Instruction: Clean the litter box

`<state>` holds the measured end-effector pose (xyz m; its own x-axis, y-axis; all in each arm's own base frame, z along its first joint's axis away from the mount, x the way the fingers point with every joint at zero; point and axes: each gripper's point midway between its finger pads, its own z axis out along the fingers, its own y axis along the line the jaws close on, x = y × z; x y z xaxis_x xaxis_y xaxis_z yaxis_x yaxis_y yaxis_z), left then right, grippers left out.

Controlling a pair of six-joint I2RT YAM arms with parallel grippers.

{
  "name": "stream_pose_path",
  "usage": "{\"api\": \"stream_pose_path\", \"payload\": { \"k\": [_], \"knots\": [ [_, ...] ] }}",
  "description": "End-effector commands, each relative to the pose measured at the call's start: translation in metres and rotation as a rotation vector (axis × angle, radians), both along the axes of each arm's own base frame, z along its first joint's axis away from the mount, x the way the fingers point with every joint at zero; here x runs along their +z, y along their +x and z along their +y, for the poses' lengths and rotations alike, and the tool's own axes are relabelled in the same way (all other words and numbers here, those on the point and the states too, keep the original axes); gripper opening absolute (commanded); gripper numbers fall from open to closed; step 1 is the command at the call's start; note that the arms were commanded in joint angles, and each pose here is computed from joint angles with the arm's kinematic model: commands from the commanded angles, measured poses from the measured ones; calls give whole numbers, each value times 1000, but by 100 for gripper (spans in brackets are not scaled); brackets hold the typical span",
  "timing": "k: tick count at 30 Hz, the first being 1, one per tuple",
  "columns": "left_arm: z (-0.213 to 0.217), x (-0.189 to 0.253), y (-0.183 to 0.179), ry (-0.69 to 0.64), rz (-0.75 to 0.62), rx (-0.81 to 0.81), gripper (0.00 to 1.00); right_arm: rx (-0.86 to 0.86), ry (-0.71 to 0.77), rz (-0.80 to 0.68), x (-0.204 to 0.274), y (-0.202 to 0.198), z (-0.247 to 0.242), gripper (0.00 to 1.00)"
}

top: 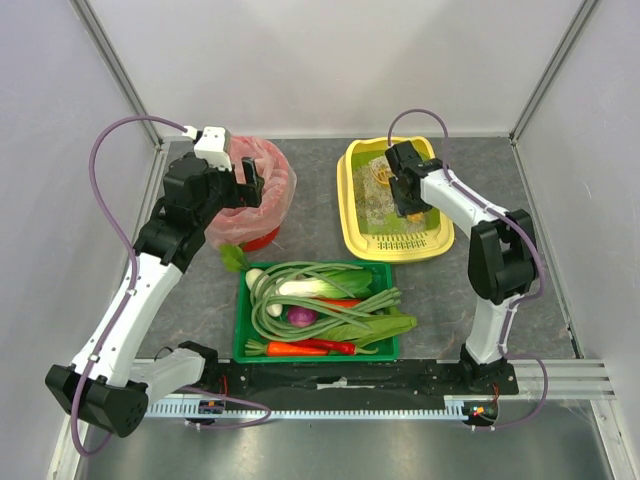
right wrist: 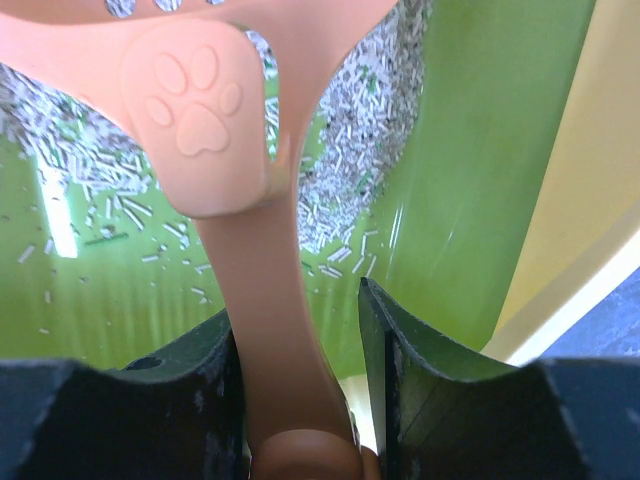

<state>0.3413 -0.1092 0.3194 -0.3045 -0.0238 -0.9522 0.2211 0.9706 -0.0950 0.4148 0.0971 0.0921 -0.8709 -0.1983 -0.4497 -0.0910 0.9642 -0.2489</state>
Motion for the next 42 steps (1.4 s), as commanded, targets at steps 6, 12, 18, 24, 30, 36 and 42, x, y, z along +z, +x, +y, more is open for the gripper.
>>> {"api": "stream_pose_path", "payload": {
  "k": [6,12,18,24,30,36,42],
  "knots": [
    [-4,1,1,-2,-28,-29,95,32,46,-20,9,-34,1,0],
    [-2,1,-2,-11,-36,-19,95,-1,48,-45,14,-43,-8,0],
    [-3,-1,-5,-16,-36,-31,95,63,50,-31,15,-46,7,0],
    [-3,-1,-6,-18,-40,-34,95,3,50,-78,29,-45,-5,0],
    [-3,3,-6,-15,-49,-40,95,77,30,-40,34,-60,16,0],
    [-7,-8,-11,-24,-22,-64,95,55,75,-8,33,-67,16,0],
    [-7,-11,-10,-6,-18,-70,95,15,-13,-31,46,-73,-1,0]
  ]
}}
